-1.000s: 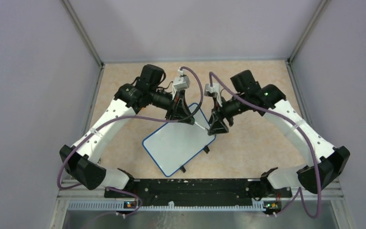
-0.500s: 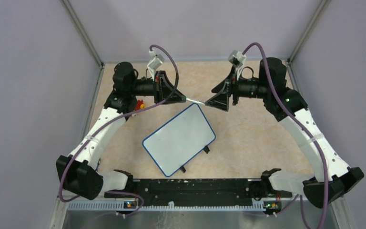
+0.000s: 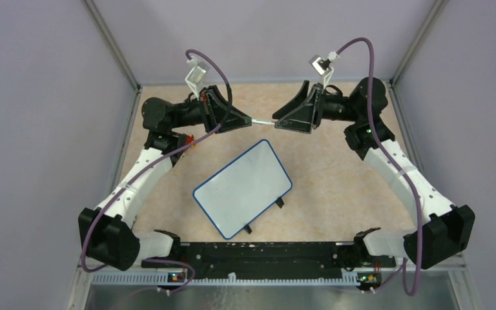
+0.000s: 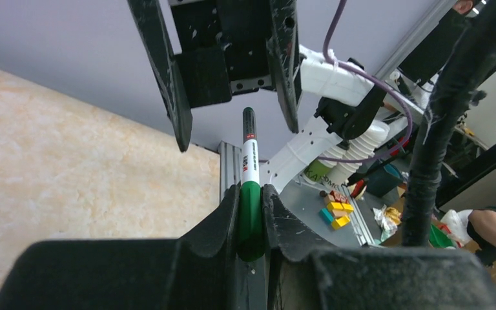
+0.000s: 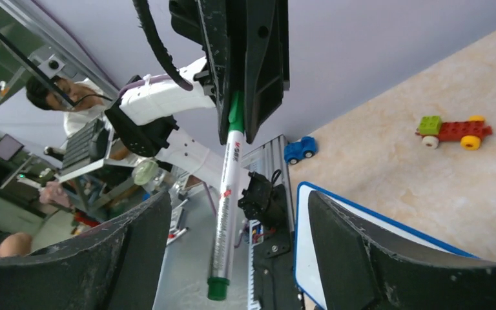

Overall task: Write a sentence on the whiteboard
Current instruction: Open the whiteboard marker from the pen cap.

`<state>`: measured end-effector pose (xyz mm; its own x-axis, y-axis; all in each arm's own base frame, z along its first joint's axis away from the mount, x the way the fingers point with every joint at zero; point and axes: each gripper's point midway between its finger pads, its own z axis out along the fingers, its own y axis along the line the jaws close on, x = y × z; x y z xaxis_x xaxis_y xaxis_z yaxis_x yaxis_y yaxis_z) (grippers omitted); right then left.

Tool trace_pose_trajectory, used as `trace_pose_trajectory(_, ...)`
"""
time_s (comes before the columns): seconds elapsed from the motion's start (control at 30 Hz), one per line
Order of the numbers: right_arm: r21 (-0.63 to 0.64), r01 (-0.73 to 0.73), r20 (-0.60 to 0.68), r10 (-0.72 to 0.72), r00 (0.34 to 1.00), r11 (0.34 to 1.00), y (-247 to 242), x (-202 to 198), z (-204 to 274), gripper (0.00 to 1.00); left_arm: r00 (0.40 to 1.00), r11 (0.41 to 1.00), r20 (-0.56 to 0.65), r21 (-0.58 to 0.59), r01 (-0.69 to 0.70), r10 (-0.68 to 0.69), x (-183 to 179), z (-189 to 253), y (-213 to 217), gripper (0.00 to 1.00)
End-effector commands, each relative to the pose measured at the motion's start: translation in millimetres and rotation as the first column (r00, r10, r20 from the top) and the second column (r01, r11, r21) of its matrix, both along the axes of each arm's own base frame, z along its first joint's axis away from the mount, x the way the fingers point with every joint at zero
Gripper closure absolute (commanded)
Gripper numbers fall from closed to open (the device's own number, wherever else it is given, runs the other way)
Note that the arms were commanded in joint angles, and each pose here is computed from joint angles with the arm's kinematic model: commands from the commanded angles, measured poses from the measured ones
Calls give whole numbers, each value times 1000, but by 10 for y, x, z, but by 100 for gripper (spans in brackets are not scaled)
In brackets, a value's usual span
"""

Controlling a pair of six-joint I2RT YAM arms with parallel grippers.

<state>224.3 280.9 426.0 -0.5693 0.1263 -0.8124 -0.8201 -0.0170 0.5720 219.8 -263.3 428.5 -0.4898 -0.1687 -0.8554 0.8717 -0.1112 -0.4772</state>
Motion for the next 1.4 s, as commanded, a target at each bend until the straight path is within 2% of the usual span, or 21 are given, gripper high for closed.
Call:
trace_pose_trajectory(0.0,55,-32,-2,32,999,998,-17,-23,130,28,999,996,18,-76,-48,49,54,196,23,100)
trace_pose_trajectory(0.2,46,26,-5,-25,1000,999,-4,73,171,40,995,993,-27,-68,-101,99,207,113,-13,100)
trace_pose_trajectory(0.37,31,56,-28,-55,998,998,13,146,135,48,991,989,-19,-60,-132,131,296,147,-66,100)
trace_pose_trajectory(0.6,1,72,-15,-72,997,997,43,170,87,52,986,986,-22,6,-164,164,399,10,-146,100)
trace_pose_trajectory(0.9,-6,55,-21,-55,998,998,111,160,38,62,986,986,-35,-15,-164,164,420,-10,-169,100)
trace_pose_trajectory(1.37,-27,36,-7,-37,999,999,142,113,-29,66,995,995,-27,48,-90,91,268,-223,-258,100)
